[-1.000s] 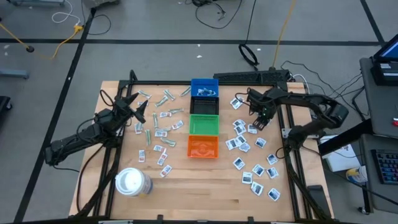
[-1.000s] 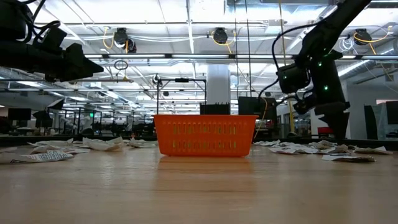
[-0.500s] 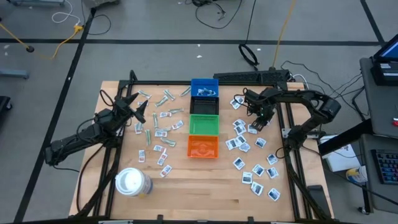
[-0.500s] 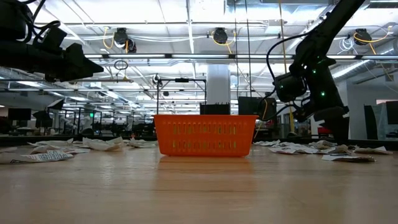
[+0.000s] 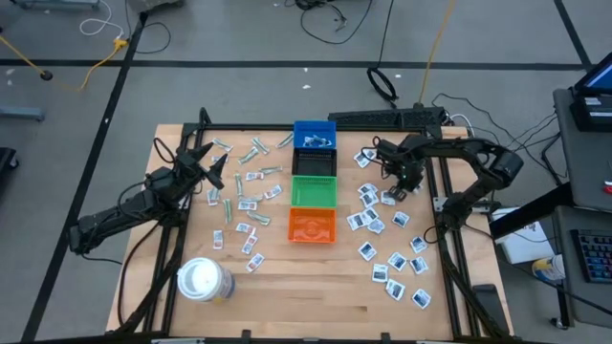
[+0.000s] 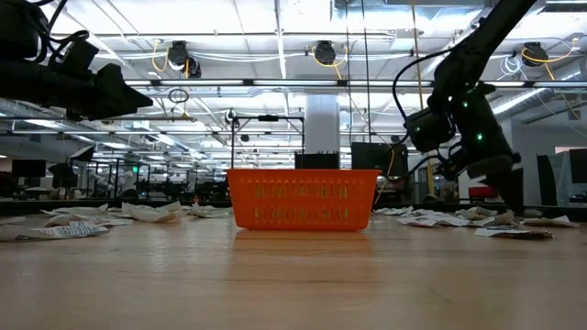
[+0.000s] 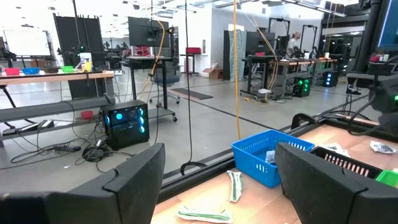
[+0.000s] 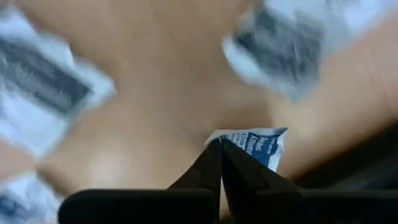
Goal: Pick & Place First Aid Supplies
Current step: Put the blue alcohol pad into the blue bin
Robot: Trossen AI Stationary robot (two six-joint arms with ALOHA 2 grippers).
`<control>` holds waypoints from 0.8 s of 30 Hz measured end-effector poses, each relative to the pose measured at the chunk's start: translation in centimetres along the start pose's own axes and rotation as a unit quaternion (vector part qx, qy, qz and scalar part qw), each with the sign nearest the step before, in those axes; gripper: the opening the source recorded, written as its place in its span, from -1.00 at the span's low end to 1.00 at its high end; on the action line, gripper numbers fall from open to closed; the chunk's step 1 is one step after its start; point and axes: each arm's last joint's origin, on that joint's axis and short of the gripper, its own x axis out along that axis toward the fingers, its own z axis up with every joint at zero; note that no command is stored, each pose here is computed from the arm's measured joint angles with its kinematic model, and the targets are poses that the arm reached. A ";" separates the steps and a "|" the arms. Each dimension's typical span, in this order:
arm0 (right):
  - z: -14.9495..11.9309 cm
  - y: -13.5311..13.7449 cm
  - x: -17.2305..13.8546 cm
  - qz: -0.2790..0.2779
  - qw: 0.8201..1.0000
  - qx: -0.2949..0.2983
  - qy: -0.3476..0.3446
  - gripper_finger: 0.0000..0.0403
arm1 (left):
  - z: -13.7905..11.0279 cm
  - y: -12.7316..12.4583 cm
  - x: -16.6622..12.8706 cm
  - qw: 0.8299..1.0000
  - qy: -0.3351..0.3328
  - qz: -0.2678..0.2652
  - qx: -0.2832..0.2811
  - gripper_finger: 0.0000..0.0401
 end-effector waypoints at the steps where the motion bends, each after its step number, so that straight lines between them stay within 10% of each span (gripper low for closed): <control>1: -0.1 0.0 -0.5 -0.001 1.000 0.003 0.005 -1.00 | 0.0 0.0 0.0 1.000 0.000 0.000 0.000 0.52; 24: 2.9 0.4 -10.5 -0.006 1.000 0.001 -0.017 -1.00 | 0.0 0.0 0.0 1.000 0.000 0.000 0.000 0.52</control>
